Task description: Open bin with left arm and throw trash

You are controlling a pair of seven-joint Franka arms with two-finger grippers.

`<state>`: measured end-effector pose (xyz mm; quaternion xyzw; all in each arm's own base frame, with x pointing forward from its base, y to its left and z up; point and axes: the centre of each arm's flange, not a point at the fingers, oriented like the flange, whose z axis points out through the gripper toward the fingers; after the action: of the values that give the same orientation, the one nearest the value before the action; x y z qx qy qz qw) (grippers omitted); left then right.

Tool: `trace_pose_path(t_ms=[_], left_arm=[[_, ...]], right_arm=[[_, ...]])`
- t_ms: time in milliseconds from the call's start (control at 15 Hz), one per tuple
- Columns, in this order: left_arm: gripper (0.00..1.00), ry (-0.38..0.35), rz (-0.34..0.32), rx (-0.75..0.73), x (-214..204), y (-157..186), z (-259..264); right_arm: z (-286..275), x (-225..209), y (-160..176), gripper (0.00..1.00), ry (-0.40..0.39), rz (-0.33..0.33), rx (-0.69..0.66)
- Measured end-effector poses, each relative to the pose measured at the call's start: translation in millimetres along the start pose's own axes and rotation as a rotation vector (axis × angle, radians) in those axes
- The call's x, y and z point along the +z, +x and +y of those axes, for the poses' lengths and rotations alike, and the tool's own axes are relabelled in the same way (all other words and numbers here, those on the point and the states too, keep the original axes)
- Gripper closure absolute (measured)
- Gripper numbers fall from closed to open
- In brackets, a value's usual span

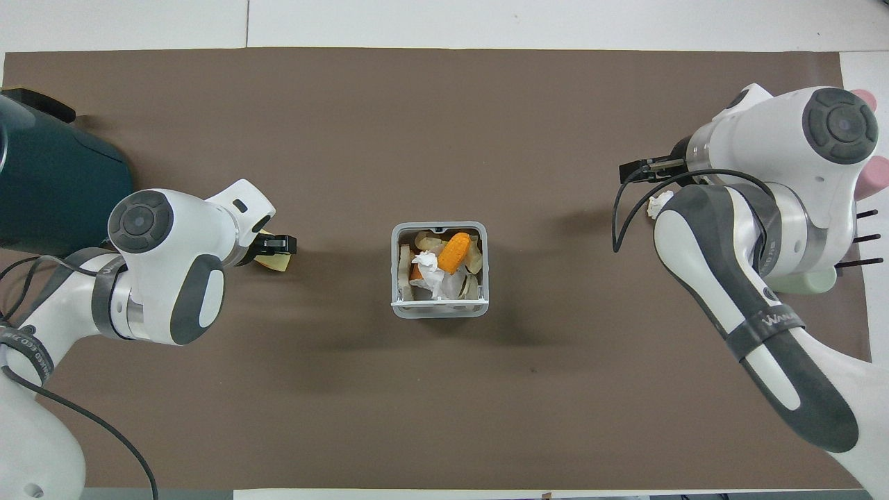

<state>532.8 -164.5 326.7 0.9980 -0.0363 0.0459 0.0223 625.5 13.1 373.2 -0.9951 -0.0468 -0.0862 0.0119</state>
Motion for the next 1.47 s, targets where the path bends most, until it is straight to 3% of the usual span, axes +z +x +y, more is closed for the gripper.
trace_pose_path(t_ms=[67,333,400,467,533,667,800,1067,1333,1467], left_arm=[[0.86,-0.006,0.025,-0.012,-14,5,1],[0.87,-0.020,0.043,-0.016,-87,23,36],[0.87,-0.026,0.046,-0.030,-106,26,53],[0.87,-0.037,0.058,-0.049,-121,28,72],[0.87,-0.058,0.071,-0.071,-133,27,93],[0.87,-0.117,0.064,-0.089,-138,17,130],[0.87,-0.173,0.055,-0.090,-135,6,164],[0.87,-0.219,0.049,-0.127,-118,-28,236],[0.78,-0.218,0.036,-0.123,-106,-43,254],[0.56,-0.217,0.035,-0.125,-105,-42,253]], right_arm=[[7,6,-1,0.00,-0.002,-0.003,-0.016],[9,27,-3,0.01,-0.001,-0.026,-0.060],[9,30,-4,0.03,0.000,-0.031,-0.072],[9,32,-4,0.11,0.001,-0.035,-0.086],[10,34,-5,0.11,0.001,-0.039,-0.101],[13,43,-10,0.24,0.003,-0.055,-0.122],[17,53,-18,0.26,0.005,-0.069,-0.148],[16,68,-31,0.28,0.009,-0.091,-0.168],[15,68,-31,0.75,0.010,-0.091,-0.170],[14,67,-30,0.95,0.010,-0.090,-0.173]])
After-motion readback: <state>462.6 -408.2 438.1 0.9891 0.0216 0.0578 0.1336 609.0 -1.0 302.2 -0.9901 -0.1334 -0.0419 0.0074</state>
